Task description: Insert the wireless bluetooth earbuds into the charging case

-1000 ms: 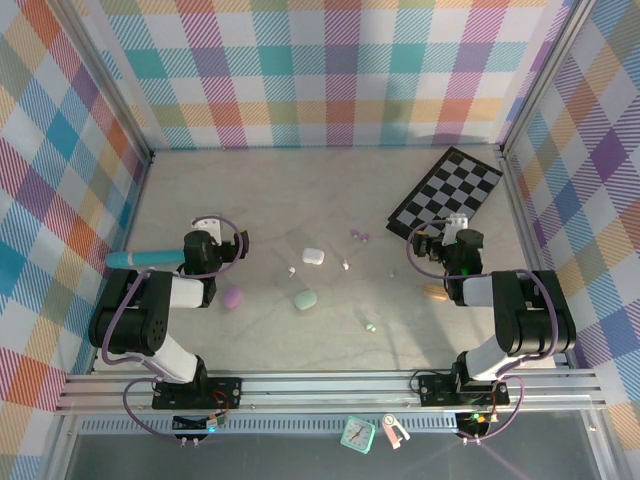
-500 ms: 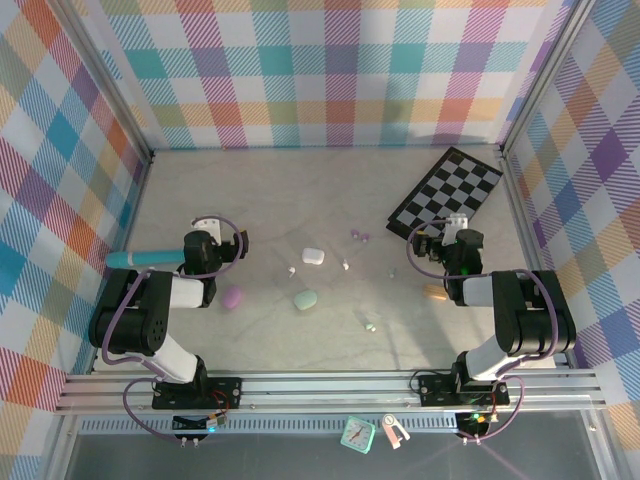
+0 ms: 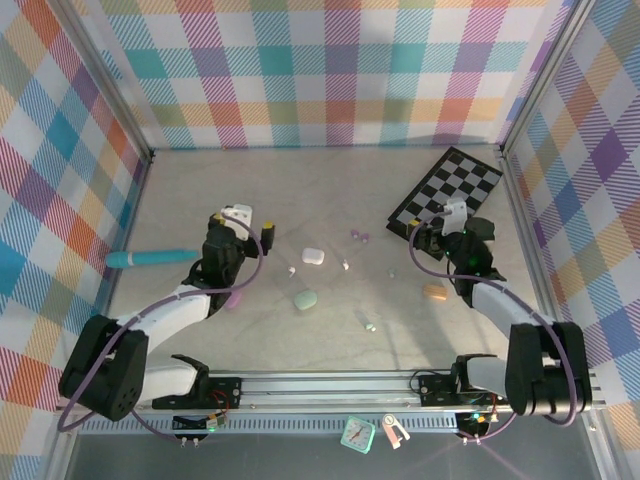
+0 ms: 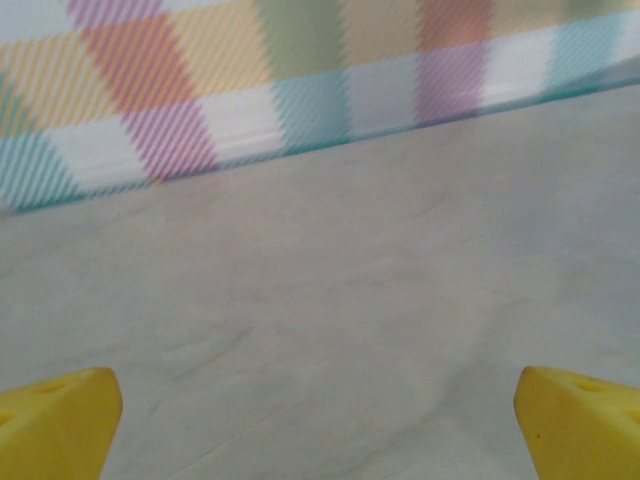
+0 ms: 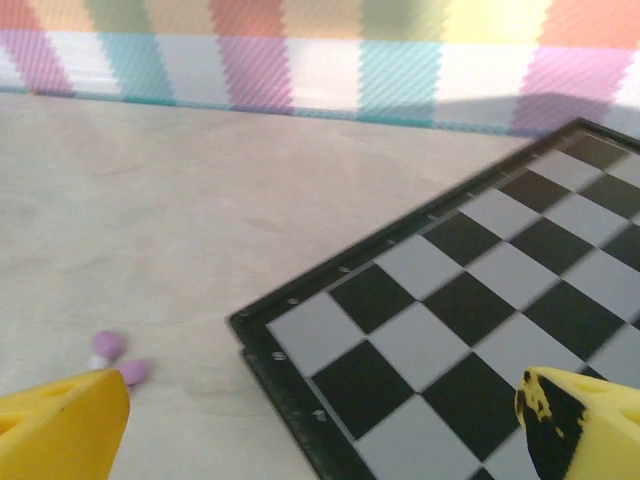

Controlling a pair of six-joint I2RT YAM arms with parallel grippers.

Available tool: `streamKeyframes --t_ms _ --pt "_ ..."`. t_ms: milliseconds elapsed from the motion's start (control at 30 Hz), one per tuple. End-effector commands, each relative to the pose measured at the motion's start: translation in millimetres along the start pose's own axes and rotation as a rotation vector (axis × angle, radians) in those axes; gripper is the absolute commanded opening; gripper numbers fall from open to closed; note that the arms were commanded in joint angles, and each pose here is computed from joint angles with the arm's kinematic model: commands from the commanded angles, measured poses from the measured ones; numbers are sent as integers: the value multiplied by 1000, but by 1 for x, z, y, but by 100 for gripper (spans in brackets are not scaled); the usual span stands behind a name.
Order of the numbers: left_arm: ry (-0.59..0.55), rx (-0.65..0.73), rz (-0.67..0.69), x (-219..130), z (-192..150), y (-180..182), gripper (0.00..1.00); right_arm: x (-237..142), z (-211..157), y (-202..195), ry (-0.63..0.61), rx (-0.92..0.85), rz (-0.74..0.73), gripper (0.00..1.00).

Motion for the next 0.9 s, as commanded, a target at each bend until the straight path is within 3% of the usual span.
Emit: streamKeyframes --t_ms 0,200,300,467,633,867 --pt "122 104 -116 -13 -4 -30 100 -10 13 28 35 -101 166 99" --pt "414 210 -394 -49 1 -74 100 -28 29 84 -5 -310 458 99" --pt "504 207 -374 -64 10 -67 100 -34 27 120 -25 -431 668 99" --pt "550 84 -314 -74 20 -43 100 -35 21 176 -13 -636 886 99" --pt "531 -69 -251 -78 21 -17 100 -21 7 220 107 -775 1056 99" --pt "513 -193 -184 -86 19 9 100 10 -15 263 216 -913 1155 97"
Point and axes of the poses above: each hand's point on the last joint's axis, 136 mm out from that joint toward the fingers, its own x axis out along the fingers, its own y axis along the line the jaws close on, z = x × y, the point moved 7 cm from there along -x, back along the fingers, and after that the axes turned 9 degrees about -x, right-handed, at the moved point
